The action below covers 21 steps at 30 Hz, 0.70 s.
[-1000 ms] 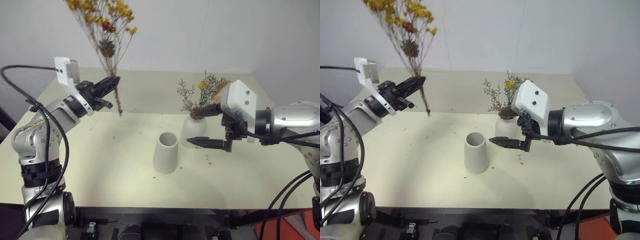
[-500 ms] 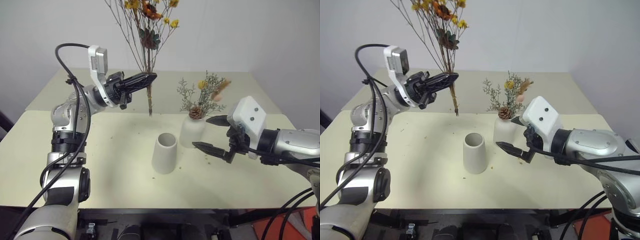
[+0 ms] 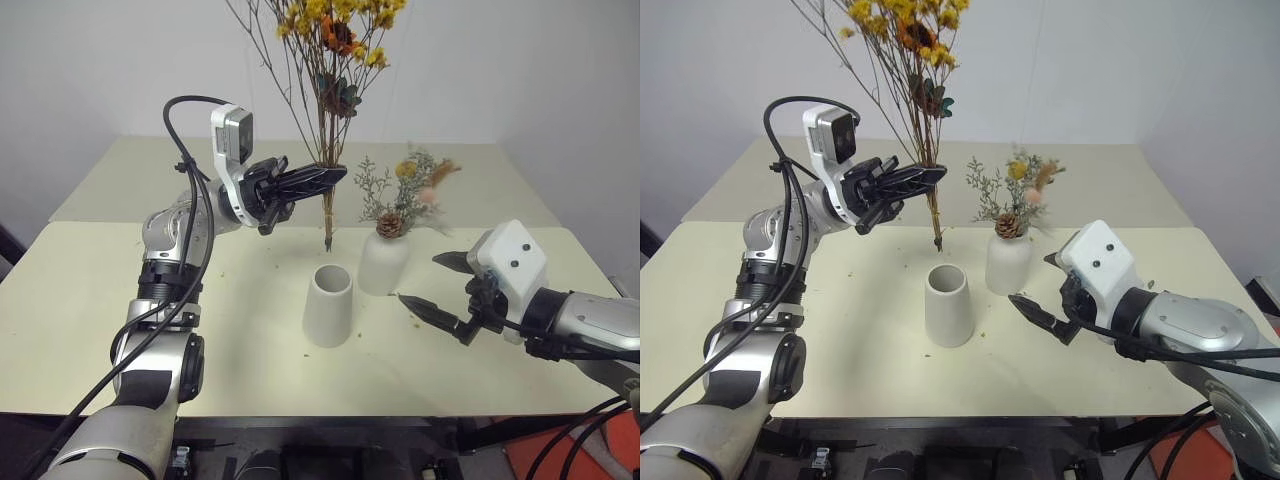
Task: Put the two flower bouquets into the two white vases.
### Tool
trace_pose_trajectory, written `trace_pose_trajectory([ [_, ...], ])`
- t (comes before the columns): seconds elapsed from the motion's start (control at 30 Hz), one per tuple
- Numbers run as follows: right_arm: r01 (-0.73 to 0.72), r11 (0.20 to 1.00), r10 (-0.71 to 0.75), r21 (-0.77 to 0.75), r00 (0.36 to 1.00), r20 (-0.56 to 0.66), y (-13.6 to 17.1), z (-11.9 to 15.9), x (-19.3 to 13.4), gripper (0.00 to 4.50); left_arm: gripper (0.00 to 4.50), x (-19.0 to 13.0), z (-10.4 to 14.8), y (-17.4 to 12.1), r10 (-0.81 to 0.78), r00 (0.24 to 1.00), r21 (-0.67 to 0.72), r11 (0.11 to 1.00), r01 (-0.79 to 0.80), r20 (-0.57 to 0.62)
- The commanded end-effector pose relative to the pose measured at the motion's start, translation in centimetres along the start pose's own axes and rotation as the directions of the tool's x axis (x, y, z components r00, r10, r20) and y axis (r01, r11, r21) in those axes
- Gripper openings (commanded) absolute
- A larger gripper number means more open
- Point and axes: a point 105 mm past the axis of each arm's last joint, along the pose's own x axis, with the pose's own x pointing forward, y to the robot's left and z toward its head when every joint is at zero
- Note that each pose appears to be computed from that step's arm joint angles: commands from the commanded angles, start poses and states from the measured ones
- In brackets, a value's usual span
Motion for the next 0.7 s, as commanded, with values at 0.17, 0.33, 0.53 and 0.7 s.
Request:
trace_pose_trajectory([
  [0.17,0.009,0.999,-0.007,-0.034,0.999,0.038,0.3,0.9,-1.1,4.5,0.02,0.7,-0.5,-0.8,-0.055,0.998,-0.002,0.998,0.055,-0.038],
  [0.33,0.017,1.0,-0.016,-0.025,0.999,0.034,0.2,0.7,-1.2,4.5,0.02,0.5,-2.1,-0.9,-0.063,0.995,-0.018,0.998,0.062,-0.072],
  [0.53,0.018,1.0,-0.018,-0.02,0.999,0.027,0.2,0.6,-1.2,4.5,0.02,0.2,-3.8,-0.7,-0.045,0.993,0.007,0.999,0.047,-0.113],
  [0.7,0.017,1.0,-0.017,-0.02,1.0,0.024,0.3,0.6,-1.2,4.5,0.02,0.1,-4.0,-0.5,-0.045,0.994,0.009,0.999,0.046,-0.104],
])
